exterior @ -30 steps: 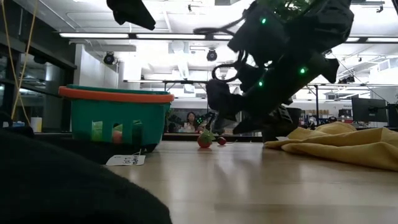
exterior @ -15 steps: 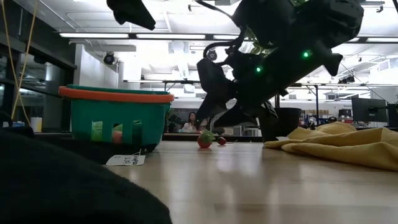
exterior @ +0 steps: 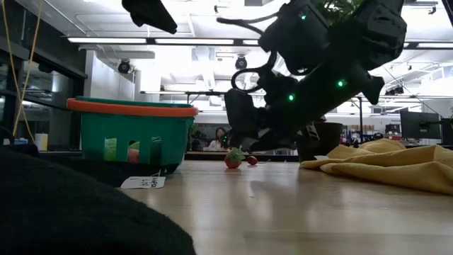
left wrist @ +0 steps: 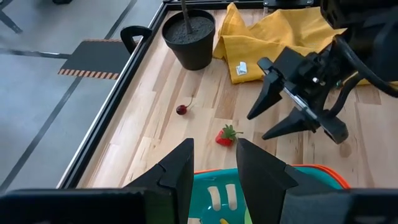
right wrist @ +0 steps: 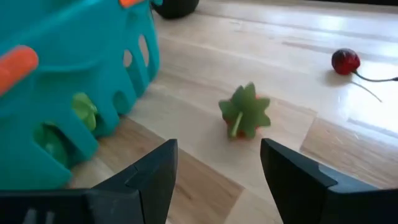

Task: Pick and placing Produce into tupperware
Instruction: Put the red strawberry in the green basket

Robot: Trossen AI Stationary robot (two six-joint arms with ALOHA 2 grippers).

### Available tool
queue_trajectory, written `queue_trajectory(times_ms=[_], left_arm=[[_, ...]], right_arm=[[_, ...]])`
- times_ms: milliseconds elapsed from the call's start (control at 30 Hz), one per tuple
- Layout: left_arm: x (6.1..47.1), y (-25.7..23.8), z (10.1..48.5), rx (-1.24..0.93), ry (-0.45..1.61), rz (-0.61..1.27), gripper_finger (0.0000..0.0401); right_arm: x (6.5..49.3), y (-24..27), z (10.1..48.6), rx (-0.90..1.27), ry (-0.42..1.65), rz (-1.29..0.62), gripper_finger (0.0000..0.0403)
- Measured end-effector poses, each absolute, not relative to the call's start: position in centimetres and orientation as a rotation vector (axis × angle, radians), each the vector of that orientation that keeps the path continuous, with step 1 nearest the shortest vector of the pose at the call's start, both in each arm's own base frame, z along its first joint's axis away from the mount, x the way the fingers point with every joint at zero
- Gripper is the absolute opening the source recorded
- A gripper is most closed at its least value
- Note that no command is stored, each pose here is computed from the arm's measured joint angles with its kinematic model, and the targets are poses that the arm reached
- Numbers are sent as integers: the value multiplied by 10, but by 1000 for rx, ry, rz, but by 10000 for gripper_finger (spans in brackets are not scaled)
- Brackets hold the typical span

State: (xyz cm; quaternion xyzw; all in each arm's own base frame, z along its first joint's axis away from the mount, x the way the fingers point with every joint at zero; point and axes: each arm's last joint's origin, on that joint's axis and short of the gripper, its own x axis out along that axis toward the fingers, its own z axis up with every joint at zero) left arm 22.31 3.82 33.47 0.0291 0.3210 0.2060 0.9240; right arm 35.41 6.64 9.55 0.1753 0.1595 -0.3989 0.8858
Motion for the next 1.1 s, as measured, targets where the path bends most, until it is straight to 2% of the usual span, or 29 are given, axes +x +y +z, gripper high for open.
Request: queue_trajectory(times_ms=[333, 733, 1100], left_arm=[[223, 38, 334, 63, 663, 422, 111], [223, 38, 335, 63, 663, 422, 111], [223, 38, 335, 63, 664, 422, 111]], right_arm=[[357, 61, 95, 374, 315, -838, 223], [358, 55, 94, 393, 341, -828, 292], [361, 34, 92, 429, 355, -860, 299]])
